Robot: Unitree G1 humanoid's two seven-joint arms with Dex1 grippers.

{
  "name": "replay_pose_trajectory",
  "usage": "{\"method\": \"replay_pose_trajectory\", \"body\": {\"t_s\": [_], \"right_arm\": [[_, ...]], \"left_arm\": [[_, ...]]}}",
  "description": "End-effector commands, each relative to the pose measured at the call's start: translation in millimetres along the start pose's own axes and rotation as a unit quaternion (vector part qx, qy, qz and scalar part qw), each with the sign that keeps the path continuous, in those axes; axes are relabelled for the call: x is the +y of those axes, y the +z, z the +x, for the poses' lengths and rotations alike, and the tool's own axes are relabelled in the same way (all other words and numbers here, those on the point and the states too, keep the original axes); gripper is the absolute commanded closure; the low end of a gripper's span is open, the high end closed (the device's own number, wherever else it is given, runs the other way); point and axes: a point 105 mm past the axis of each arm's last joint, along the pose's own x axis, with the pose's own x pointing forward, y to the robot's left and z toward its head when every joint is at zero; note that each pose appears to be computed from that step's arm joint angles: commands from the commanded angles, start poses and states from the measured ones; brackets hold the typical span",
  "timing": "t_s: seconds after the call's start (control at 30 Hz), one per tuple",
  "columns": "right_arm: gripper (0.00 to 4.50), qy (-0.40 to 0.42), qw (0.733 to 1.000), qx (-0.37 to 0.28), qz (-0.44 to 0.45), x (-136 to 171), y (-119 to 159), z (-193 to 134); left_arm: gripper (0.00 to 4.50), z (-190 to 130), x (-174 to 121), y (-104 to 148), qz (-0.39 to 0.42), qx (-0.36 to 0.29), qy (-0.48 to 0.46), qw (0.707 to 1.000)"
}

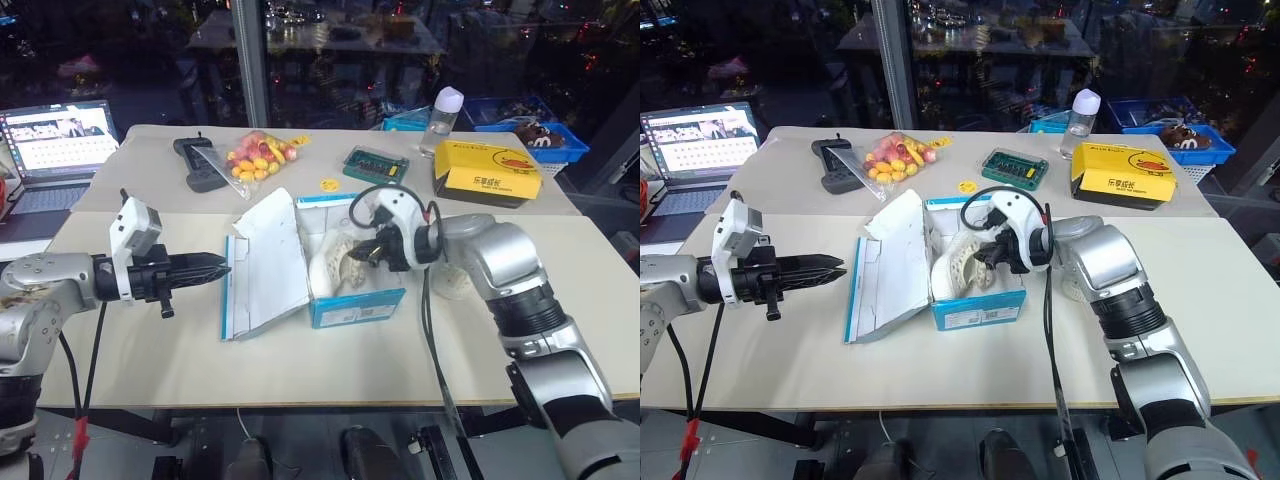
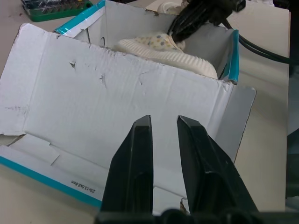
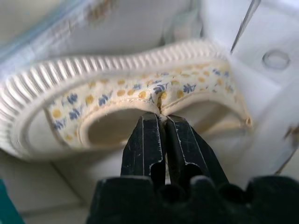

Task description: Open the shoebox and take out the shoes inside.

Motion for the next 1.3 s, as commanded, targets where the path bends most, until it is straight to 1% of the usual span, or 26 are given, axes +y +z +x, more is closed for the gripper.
{"method": "replay_pose_trajectory", "body": {"t_s": [0.03,0.1,0.17,0.27,0.33,0.37,0.43,0.47,0.53,0.67,0.73,0.77,0.83,0.87,1.0,1.1,1.2,1.3], "right_arm": [[4.48,0.034,0.989,-0.142,0.02,8.2,61.7,-29.3],[4.48,0.056,0.983,-0.169,0.039,13.2,69.1,-37.2],[4.48,0.07,0.979,-0.183,0.05,17.0,71.1,-42.2],[4.48,0.077,0.976,-0.197,0.058,19.6,72.8,-47.5],[4.48,0.073,0.97,-0.221,0.065,16.3,79.9,-56.7],[4.48,0.062,0.966,-0.242,0.07,9.7,87.5,-67.5],[4.48,0.005,0.959,-0.276,0.062,-13.4,100.5,-100.4],[4.48,-0.014,0.957,-0.284,0.058,-20.0,103.6,-111.2],[4.48,-0.058,0.959,-0.276,0.043,-33.5,102.8,-129.8],[4.48,-0.149,0.963,-0.223,-0.01,-56.4,92.3,-166.3],[4.48,-0.219,0.964,-0.143,-0.049,-76.2,72.4,-183.6],[4.48,-0.24,0.962,-0.113,-0.063,-82.5,64.9,-189.0],[4.48,-0.293,0.951,-0.009,-0.101,-100.5,37.3,-199.8],[4.48,-0.306,0.944,0.031,-0.116,-106.0,26.9,-203.5],[4.48,-0.322,0.918,0.15,-0.174,-118.5,-0.9,-214.2],[4.48,-0.327,0.913,0.17,-0.177,-123.8,-2.5,-220.1],[4.48,-0.346,0.897,0.198,-0.188,-133.3,-5.8,-234.4],[4.48,-0.362,0.894,0.187,-0.185,-139.9,2.4,-245.3]], "left_arm": [[3.59,-6.2,0.7,13.0,0.021,-0.01,0.006,1.0],[3.59,-6.5,0.7,13.2,0.022,-0.008,0.005,1.0],[3.59,-6.9,0.9,13.4,0.022,-0.007,0.004,1.0],[3.59,-6.7,1.3,13.7,0.023,-0.007,0.003,1.0],[3.59,-6.4,1.1,13.6,0.023,-0.006,0.002,1.0],[3.59,-6.0,0.9,13.5,0.023,-0.006,0.001,1.0],[3.59,-5.0,0.6,13.4,0.023,-0.006,0.0,1.0],[3.59,-4.8,0.4,13.3,0.023,-0.006,-0.001,1.0],[3.59,-4.3,0.3,13.1,0.022,-0.006,-0.002,1.0],[3.59,-2.9,0.1,12.0,0.02,-0.006,-0.004,1.0],[3.59,-1.6,0.0,11.7,0.019,-0.007,-0.007,1.0],[3.59,-1.1,0.0,11.7,0.019,-0.008,-0.008,1.0],[3.59,0.3,0.2,11.4,0.018,-0.008,-0.01,1.0],[3.59,0.8,0.2,11.4,0.018,-0.009,-0.011,1.0],[3.59,2.1,0.0,11.3,0.018,-0.009,-0.013,1.0],[3.59,2.2,-0.5,11.1,0.017,-0.009,-0.015,1.0],[3.59,1.3,-0.5,10.8,0.017,-0.008,-0.014,1.0],[3.59,0.7,-0.4,10.6,0.017,-0.007,-0.013,1.0]]}}
